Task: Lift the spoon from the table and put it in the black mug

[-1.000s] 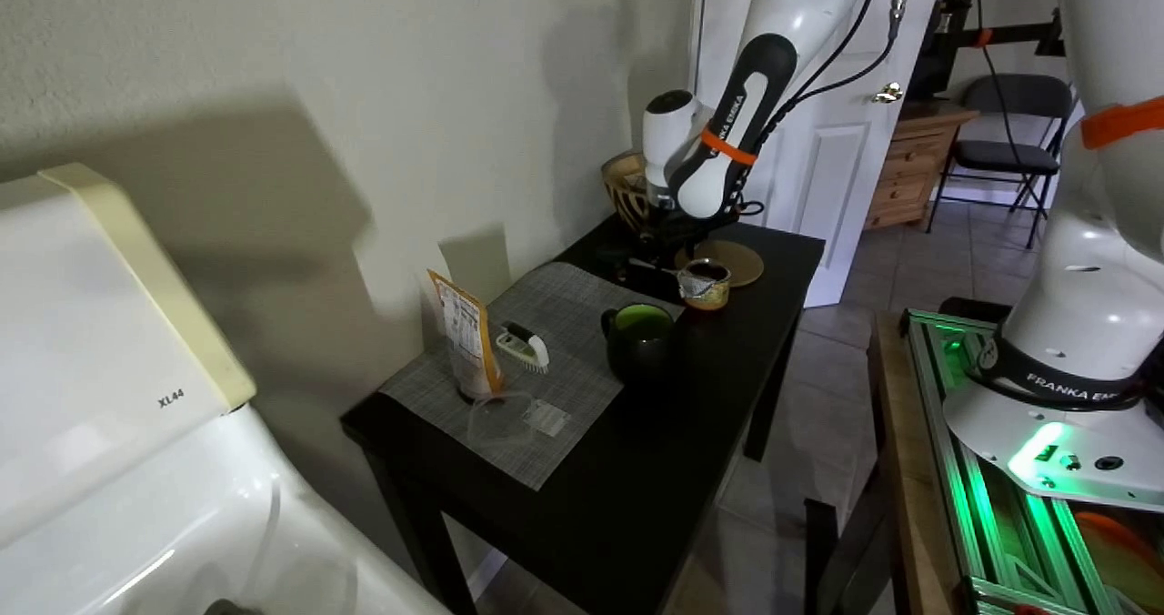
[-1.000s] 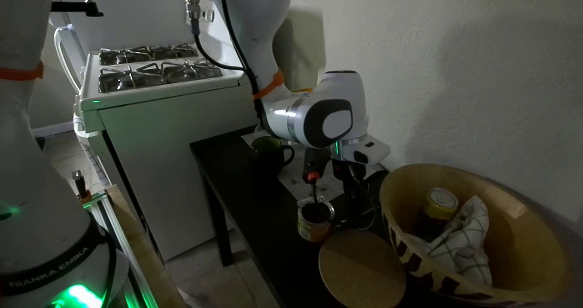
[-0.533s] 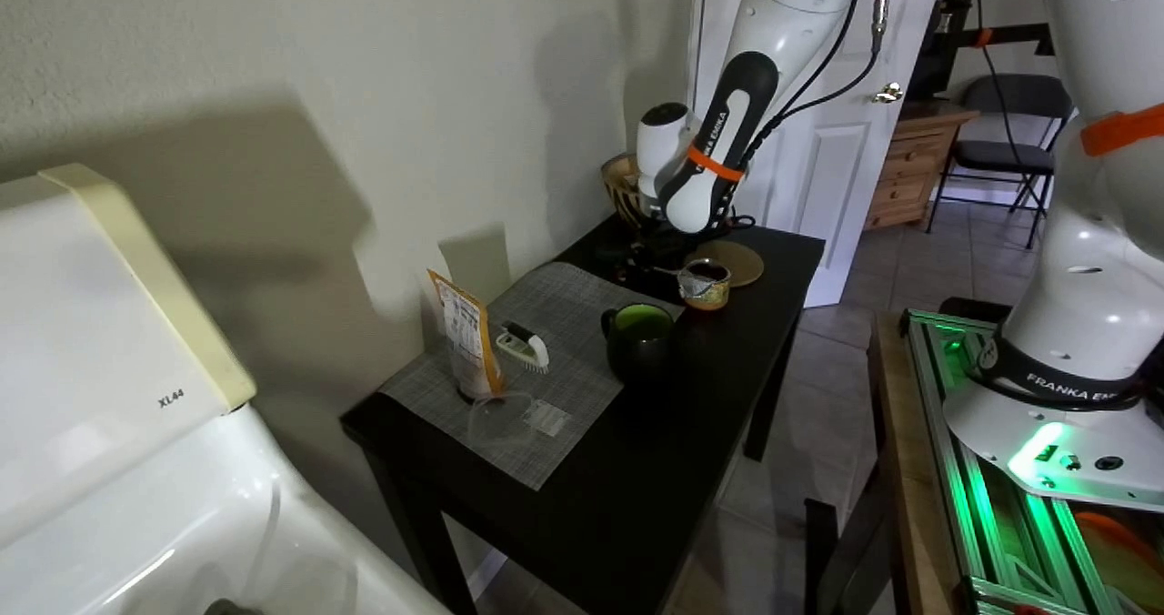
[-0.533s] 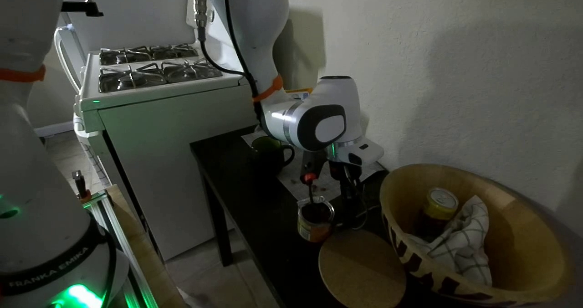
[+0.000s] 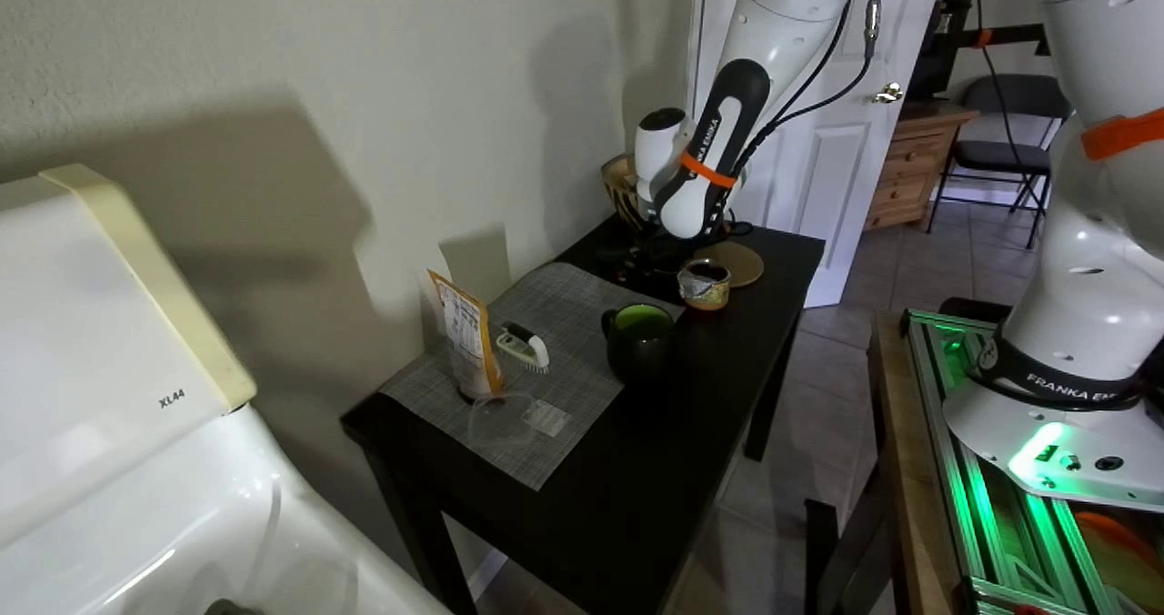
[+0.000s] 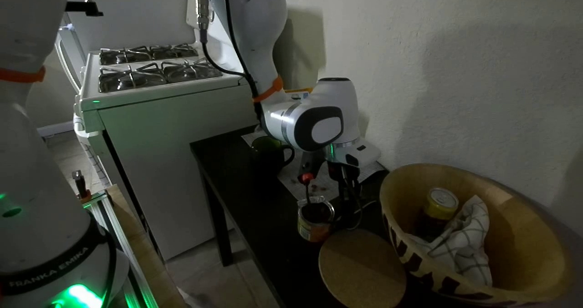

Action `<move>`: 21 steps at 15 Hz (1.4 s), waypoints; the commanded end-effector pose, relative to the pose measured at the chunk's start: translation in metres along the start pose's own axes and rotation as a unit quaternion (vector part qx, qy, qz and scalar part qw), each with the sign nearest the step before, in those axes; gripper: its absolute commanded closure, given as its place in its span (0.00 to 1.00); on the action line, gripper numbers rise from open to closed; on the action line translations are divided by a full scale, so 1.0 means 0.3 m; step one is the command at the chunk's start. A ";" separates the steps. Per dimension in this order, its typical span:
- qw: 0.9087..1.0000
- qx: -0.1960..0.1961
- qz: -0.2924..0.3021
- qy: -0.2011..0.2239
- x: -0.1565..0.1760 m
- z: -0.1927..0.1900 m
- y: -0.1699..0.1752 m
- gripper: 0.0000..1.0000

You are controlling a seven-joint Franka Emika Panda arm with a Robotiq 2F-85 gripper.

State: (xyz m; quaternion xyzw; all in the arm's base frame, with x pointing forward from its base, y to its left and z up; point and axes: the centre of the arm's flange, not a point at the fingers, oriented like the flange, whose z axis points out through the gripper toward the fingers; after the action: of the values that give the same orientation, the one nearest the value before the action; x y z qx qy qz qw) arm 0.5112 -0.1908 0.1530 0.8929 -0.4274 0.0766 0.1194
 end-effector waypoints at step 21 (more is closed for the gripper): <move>0.983 0.159 -0.078 0.038 -0.062 -0.397 -0.012 0.99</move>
State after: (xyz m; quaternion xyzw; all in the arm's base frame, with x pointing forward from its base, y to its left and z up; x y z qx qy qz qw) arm 0.5194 -0.1709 0.2402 0.9117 -0.3785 0.1561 0.0356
